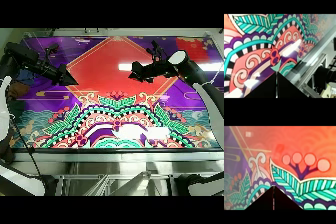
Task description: Fold the shirts.
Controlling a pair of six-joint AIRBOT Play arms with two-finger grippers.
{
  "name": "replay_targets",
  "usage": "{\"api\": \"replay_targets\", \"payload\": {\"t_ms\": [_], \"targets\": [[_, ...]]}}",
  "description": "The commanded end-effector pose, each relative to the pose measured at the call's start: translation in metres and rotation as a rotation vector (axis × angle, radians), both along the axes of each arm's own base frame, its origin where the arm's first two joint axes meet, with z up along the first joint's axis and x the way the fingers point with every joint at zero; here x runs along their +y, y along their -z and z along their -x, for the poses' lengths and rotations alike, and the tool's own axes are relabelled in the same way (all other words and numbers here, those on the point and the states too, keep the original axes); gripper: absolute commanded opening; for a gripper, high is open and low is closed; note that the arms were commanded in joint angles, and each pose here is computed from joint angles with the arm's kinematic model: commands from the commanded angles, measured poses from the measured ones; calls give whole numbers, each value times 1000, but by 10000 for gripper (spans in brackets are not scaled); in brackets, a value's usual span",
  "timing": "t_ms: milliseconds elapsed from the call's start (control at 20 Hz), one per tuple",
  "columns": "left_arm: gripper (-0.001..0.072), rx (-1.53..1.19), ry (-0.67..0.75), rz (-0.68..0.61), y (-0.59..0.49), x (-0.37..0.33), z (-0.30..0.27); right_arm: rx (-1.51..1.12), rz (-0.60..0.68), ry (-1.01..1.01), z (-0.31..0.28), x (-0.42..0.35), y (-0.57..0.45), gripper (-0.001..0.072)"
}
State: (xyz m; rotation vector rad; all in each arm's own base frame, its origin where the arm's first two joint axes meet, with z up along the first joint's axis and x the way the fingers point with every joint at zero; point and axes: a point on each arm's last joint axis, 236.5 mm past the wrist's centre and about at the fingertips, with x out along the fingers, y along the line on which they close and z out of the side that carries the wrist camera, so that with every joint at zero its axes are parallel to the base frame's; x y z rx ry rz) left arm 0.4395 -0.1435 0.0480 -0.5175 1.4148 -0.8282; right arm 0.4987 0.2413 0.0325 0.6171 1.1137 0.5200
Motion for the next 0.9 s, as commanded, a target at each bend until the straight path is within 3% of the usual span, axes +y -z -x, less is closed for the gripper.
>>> {"api": "replay_targets", "payload": {"t_ms": [0,600,850], "targets": [[16,2,1,1,0,0,0,3,-2,2,0,1,1,19],[15,1,-10,-1,5,1,-4,86,-6,14,-3,3,45,19],[15,-98,-88,70,-17,-10,-33,26,-393,-15,-12,44,-28,19]]}}
